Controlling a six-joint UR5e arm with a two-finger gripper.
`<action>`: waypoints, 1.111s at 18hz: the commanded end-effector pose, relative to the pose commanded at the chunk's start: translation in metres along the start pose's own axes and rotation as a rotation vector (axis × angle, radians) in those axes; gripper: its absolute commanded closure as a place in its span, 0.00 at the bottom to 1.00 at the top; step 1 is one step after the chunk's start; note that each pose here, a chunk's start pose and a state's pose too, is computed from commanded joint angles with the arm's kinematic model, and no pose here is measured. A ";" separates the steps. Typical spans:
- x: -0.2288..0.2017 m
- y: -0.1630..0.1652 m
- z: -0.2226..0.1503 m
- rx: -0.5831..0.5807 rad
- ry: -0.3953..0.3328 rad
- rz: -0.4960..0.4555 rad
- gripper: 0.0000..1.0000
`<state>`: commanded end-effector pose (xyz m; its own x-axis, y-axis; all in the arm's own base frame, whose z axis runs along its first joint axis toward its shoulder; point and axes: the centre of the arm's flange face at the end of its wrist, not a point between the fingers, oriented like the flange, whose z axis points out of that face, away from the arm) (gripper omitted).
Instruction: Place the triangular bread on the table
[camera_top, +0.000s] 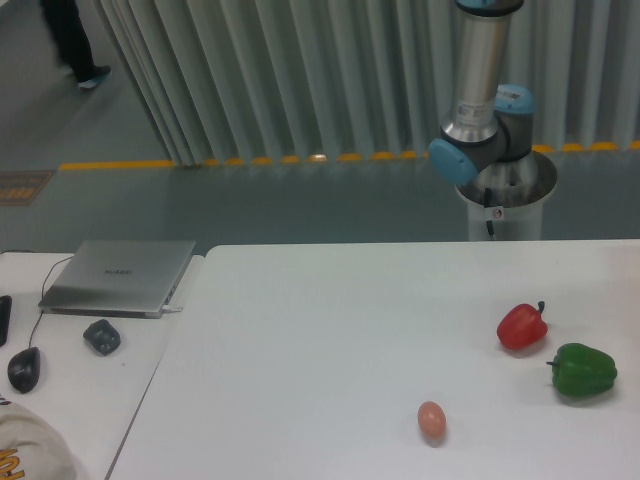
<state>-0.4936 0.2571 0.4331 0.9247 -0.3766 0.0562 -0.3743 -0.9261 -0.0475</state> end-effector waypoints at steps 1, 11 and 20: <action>0.002 -0.019 0.002 -0.002 0.002 0.001 0.93; 0.016 -0.104 0.067 -0.015 0.074 -0.017 0.66; 0.025 -0.143 0.074 -0.053 0.000 0.049 0.00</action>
<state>-0.4119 0.3818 0.3679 0.9053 -0.4212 0.0555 -0.4219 -0.9066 0.0023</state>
